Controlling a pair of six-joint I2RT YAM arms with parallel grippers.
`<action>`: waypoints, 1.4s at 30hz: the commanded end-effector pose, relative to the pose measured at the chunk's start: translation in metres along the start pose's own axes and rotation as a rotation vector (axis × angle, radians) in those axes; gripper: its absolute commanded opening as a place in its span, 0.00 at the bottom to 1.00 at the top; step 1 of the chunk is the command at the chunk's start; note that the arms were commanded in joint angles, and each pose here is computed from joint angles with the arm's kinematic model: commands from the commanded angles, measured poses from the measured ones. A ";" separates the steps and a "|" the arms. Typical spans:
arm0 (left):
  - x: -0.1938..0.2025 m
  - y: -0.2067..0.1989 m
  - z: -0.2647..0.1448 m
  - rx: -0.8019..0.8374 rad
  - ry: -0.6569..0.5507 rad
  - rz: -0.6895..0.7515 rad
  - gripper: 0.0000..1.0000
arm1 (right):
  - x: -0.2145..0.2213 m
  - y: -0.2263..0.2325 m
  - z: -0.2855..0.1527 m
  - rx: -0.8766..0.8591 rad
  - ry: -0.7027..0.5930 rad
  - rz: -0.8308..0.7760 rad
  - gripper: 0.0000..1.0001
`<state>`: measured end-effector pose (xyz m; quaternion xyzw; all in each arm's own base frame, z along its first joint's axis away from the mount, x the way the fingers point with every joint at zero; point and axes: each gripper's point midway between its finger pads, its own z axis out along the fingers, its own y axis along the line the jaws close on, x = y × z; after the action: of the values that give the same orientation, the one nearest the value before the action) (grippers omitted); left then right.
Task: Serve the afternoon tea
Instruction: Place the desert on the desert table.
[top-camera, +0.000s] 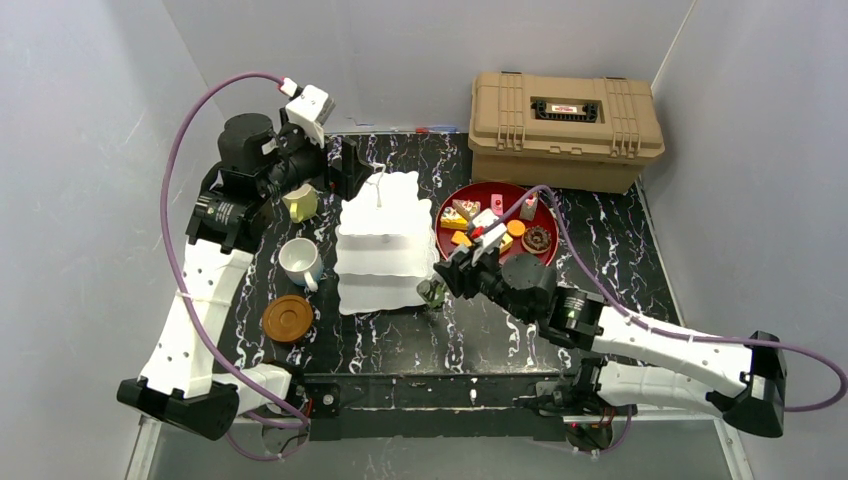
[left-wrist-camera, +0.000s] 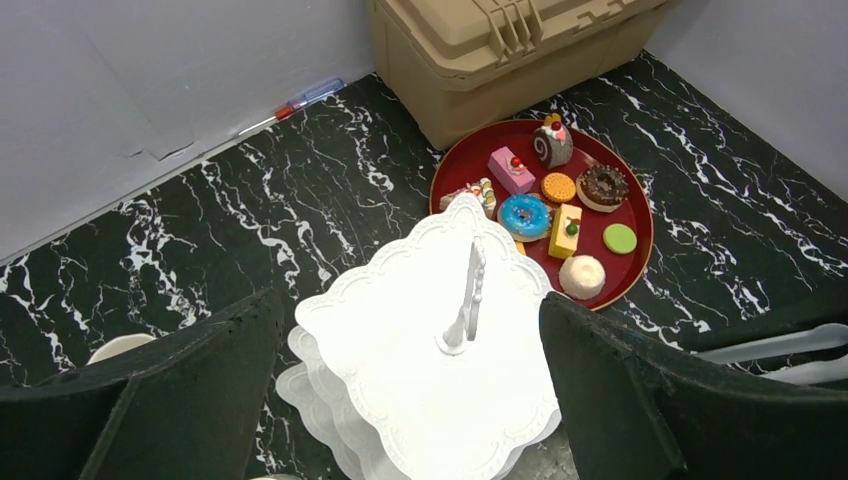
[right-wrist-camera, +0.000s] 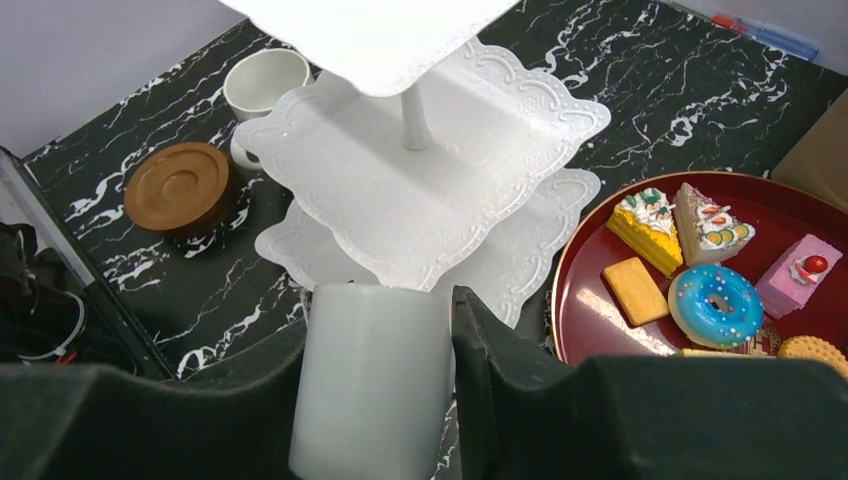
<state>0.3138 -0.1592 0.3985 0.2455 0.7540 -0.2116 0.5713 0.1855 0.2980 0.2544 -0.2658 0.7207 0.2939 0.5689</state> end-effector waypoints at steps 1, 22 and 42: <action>-0.011 -0.004 -0.011 0.004 -0.044 0.015 0.98 | -0.031 0.013 0.003 0.043 -0.146 0.028 0.15; -0.005 -0.007 -0.013 0.020 -0.044 0.023 0.98 | -0.028 0.112 0.055 0.030 -0.315 -0.004 0.14; 0.006 -0.009 -0.011 0.031 -0.027 0.021 0.98 | -0.017 0.128 0.082 0.080 -0.430 -0.093 0.13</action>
<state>0.3051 -0.1596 0.3873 0.2524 0.7533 -0.2179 0.5670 0.1498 0.4420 0.2165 -0.2783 0.6191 0.2497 0.6906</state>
